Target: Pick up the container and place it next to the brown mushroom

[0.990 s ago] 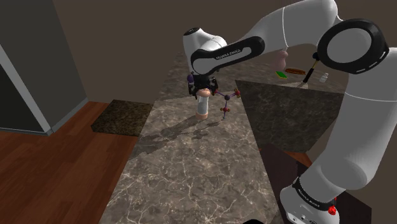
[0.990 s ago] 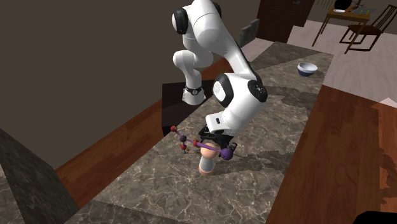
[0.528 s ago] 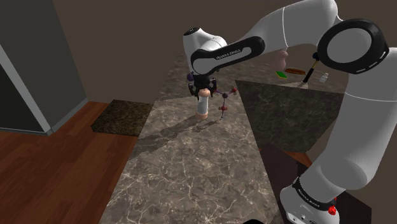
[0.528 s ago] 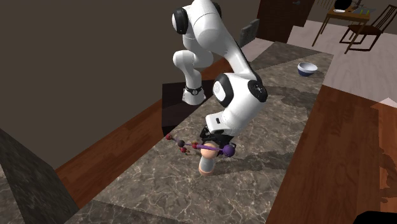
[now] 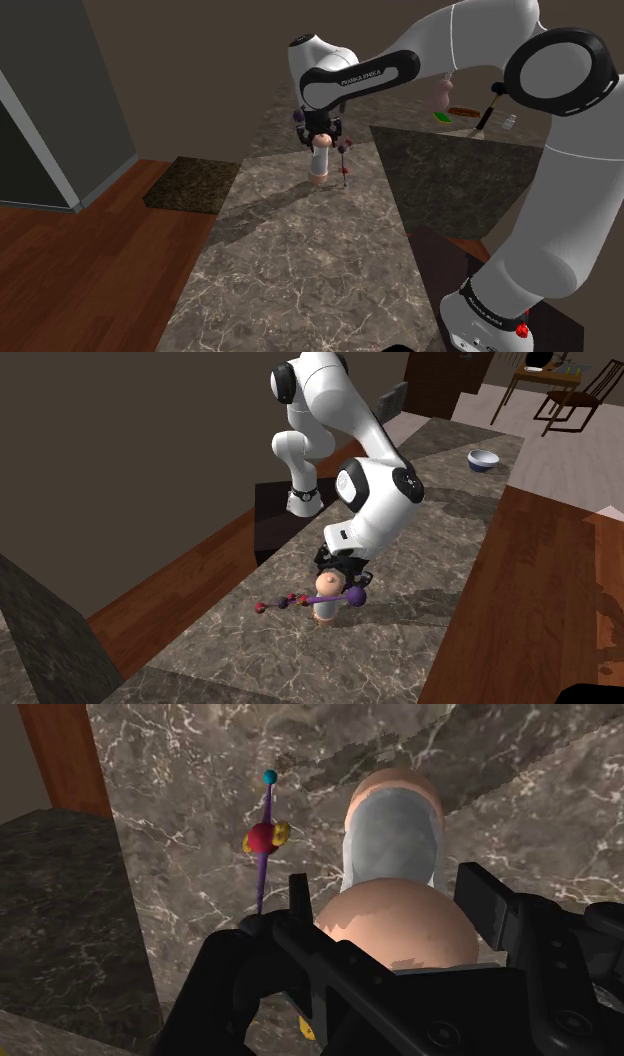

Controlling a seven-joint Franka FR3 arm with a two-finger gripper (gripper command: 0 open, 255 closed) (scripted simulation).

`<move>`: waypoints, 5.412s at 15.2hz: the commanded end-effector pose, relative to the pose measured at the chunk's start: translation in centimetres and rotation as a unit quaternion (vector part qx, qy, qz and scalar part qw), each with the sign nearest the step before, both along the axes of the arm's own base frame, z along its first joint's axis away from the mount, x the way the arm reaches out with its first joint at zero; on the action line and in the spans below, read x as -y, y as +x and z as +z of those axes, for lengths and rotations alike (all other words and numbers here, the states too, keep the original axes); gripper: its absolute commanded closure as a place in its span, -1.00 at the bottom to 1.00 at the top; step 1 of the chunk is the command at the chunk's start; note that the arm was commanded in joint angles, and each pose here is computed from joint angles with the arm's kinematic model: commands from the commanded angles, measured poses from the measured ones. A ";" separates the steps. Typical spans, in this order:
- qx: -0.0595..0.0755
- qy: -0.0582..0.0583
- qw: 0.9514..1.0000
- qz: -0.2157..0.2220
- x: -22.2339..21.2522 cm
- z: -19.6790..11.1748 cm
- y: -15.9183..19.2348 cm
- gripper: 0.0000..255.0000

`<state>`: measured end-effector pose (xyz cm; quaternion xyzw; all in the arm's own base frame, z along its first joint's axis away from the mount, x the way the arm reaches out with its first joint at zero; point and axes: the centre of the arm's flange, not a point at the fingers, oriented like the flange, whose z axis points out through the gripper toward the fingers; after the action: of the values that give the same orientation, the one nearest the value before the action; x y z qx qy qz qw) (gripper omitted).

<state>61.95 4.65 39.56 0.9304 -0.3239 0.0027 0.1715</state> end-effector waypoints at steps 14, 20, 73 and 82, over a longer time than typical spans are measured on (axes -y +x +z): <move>0.000 0.000 1.000 0.000 0.0 7.9 0.0 1.00; 0.000 0.000 1.000 0.000 0.0 11.1 0.0 1.00; 0.000 0.000 1.000 0.000 -27.8 24.4 -24.2 1.00; 0.000 0.000 1.000 0.000 -36.4 24.4 -31.7 1.00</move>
<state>31.25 40.16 64.06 0.9307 -0.3232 0.0027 0.1714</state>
